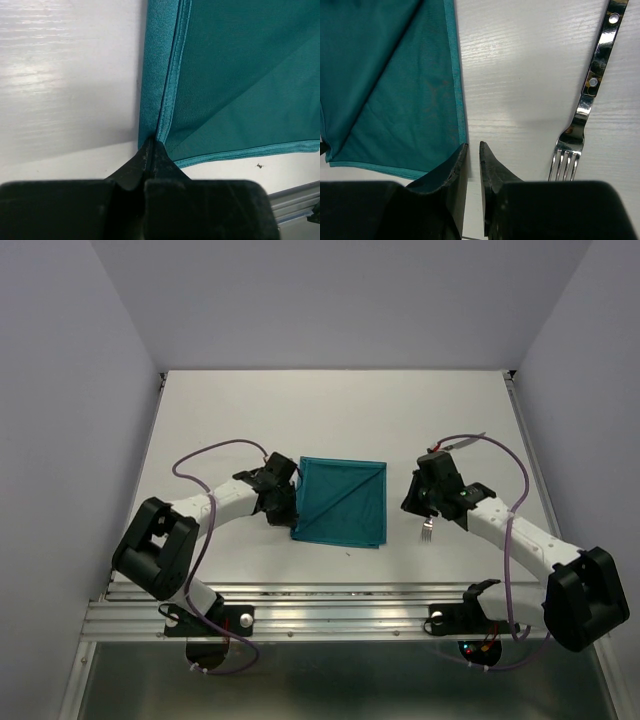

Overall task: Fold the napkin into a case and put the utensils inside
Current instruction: Move the upper triangle-folded napkin to the center of the board.

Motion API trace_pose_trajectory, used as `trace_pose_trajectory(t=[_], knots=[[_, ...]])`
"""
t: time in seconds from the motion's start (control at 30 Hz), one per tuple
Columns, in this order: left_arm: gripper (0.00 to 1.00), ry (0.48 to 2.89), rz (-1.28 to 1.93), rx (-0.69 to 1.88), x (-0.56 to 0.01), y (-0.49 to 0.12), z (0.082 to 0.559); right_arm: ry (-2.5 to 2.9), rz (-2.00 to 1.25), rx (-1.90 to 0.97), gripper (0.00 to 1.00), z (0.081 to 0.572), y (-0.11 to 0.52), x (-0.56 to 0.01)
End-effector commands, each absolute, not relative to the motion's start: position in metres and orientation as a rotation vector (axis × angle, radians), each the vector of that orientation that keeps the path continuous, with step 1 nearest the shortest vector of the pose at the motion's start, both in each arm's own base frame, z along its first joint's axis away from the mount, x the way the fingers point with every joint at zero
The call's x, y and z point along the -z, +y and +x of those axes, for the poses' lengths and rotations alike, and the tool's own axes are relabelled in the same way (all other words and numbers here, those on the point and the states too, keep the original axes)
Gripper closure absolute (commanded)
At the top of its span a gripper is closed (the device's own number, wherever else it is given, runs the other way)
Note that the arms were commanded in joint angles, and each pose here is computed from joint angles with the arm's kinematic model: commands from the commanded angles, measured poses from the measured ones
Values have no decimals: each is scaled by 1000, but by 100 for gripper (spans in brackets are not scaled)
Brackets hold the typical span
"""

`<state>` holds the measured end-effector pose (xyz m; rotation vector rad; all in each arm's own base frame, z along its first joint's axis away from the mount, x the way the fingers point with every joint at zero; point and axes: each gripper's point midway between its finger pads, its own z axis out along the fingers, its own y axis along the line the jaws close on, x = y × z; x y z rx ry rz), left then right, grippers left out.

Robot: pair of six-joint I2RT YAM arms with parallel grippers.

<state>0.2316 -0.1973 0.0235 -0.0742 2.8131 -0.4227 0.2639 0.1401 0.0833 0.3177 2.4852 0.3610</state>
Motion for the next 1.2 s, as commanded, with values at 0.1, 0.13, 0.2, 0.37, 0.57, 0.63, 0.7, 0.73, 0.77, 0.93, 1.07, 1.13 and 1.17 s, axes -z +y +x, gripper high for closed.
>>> trace_pose_trajectory(t=[0.1, 0.13, 0.2, 0.37, 0.57, 0.63, 0.7, 0.73, 0.77, 0.93, 1.07, 1.13, 1.17], knots=[[100, 2654, -47, 426, -86, -196, 254, 2419, 309, -402, 80, 274, 146, -102], [100, 2636, -46, 434, -94, -198, 259, 2418, 313, -399, 80, 274, 146, -102], [100, 2620, -39, 431, -101, -198, 261, 2412, 319, -396, 80, 275, 145, -103], [99, 2592, -22, 408, -112, -199, 273, 2423, 294, -396, 80, 271, 144, -103], [85, 2578, -27, 303, -109, -193, 293, 2424, 311, -408, 80, 263, 142, -100], [82, 2600, -24, 286, -102, -192, 296, 2422, 313, -428, 80, 263, 145, -101], [77, 2616, -20, 283, -97, -192, 295, 2429, 296, -455, 80, 261, 148, -102], [74, 2622, -24, 277, -93, -189, 295, 2433, 291, -457, 80, 261, 149, -101], [68, 2625, -22, 281, -92, -190, 294, 2438, 288, -458, 79, 260, 149, -100], [52, 2676, -25, 306, -73, -189, 280, 2447, 277, -460, 79, 260, 151, -96], [55, 2718, -65, 379, -51, -191, 261, 2440, 272, -471, 79, 263, 153, -98], [60, 2735, -143, 367, -39, -186, 254, 2440, 267, -474, 79, 263, 154, -99], [63, 2740, -176, 354, -36, -184, 251, 2440, 268, -476, 79, 263, 154, -99]])
